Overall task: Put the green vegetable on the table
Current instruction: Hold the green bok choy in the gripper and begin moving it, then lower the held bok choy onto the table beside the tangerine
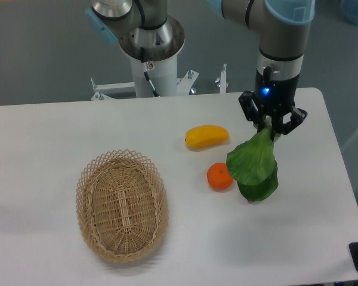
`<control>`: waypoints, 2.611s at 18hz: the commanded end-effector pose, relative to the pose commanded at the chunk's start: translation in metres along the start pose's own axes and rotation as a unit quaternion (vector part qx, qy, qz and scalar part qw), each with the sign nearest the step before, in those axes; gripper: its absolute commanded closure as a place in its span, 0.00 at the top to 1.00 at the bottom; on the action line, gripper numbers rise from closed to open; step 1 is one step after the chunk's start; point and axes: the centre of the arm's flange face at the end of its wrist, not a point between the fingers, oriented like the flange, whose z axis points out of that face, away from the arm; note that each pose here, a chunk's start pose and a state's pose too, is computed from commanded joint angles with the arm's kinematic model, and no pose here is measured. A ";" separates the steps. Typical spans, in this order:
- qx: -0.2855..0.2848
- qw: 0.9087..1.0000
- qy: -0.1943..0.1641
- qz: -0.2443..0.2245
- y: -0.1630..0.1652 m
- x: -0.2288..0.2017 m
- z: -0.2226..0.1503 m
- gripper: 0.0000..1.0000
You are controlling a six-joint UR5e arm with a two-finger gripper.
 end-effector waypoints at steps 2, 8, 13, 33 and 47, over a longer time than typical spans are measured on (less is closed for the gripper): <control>0.000 1.000 0.002 0.000 0.001 0.001 0.003 0.34; 0.001 1.000 0.001 -0.002 -0.003 -0.002 0.007 0.34; 0.001 1.000 0.000 -0.006 -0.005 -0.003 0.016 0.34; 0.005 1.000 0.005 -0.004 -0.082 0.033 0.213 0.34; -0.035 0.998 0.013 0.044 -0.084 0.060 0.256 0.36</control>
